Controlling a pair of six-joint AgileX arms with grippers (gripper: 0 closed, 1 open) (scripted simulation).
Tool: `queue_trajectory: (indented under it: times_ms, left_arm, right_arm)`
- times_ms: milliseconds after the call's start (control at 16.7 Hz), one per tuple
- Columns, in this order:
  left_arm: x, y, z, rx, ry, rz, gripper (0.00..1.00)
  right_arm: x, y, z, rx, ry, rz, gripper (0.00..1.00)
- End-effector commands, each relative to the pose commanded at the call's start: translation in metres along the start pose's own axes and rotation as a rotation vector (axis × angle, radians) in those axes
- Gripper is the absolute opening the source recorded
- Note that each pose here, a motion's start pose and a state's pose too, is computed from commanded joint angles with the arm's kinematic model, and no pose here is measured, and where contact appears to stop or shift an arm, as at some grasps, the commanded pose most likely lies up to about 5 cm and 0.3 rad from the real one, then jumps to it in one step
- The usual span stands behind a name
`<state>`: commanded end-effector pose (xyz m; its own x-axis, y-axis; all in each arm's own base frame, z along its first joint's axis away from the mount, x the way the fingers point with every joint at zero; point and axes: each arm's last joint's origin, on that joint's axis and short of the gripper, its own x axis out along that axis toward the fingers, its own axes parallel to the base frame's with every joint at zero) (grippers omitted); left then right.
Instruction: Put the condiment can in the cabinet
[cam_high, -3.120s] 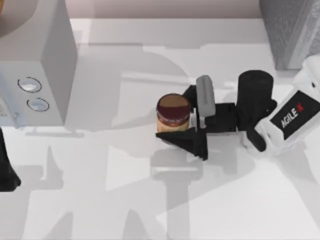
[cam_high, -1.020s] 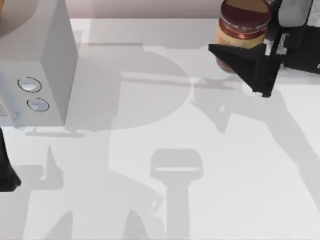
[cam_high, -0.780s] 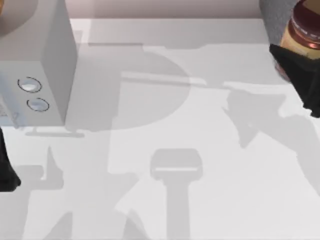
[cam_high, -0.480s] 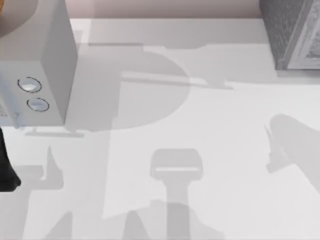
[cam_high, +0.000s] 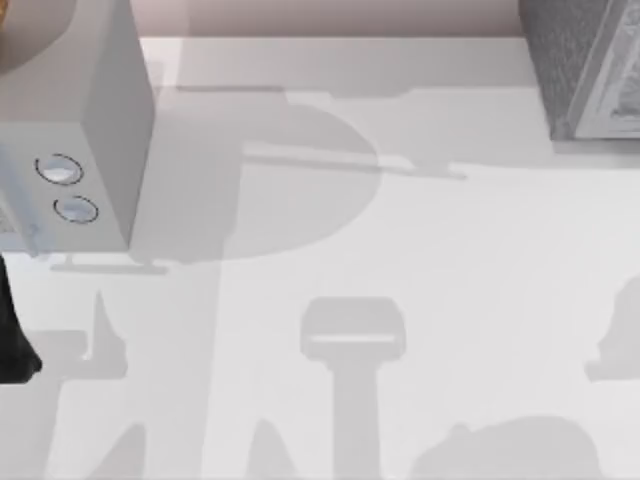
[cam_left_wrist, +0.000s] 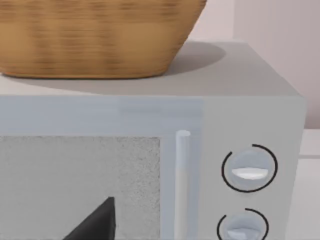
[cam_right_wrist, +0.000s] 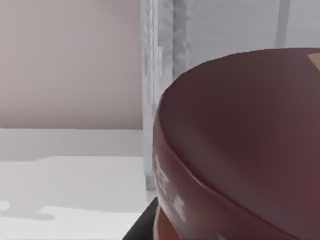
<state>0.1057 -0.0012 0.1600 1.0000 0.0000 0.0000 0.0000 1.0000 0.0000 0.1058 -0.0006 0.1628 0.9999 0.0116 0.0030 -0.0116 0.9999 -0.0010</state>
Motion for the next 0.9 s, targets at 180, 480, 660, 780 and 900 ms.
queue_trajectory:
  times_ms: [180, 480, 660, 780, 900]
  left_arm:
    - [0.000, 0.000, 0.000, 0.000, 0.000, 0.000, 1.00]
    - [0.000, 0.000, 0.000, 0.000, 0.000, 0.000, 1.00]
    - [0.000, 0.000, 0.000, 0.000, 0.000, 0.000, 1.00]
    - [0.000, 0.000, 0.000, 0.000, 0.000, 0.000, 1.00]
    - [0.000, 0.000, 0.000, 0.000, 0.000, 0.000, 1.00]
  right_arm:
    - [0.000, -0.001, -0.003, 0.001, 0.003, -0.012, 0.00]
    - [0.000, 0.000, 0.000, 0.003, 0.007, -0.003, 0.00]
    - [0.000, 0.002, 0.023, 0.010, 0.023, 0.008, 0.00]
    - [0.002, 0.003, 0.052, 0.015, 0.030, 0.013, 0.00]
    - [0.006, 0.005, 0.088, 0.020, 0.036, 0.010, 0.00]
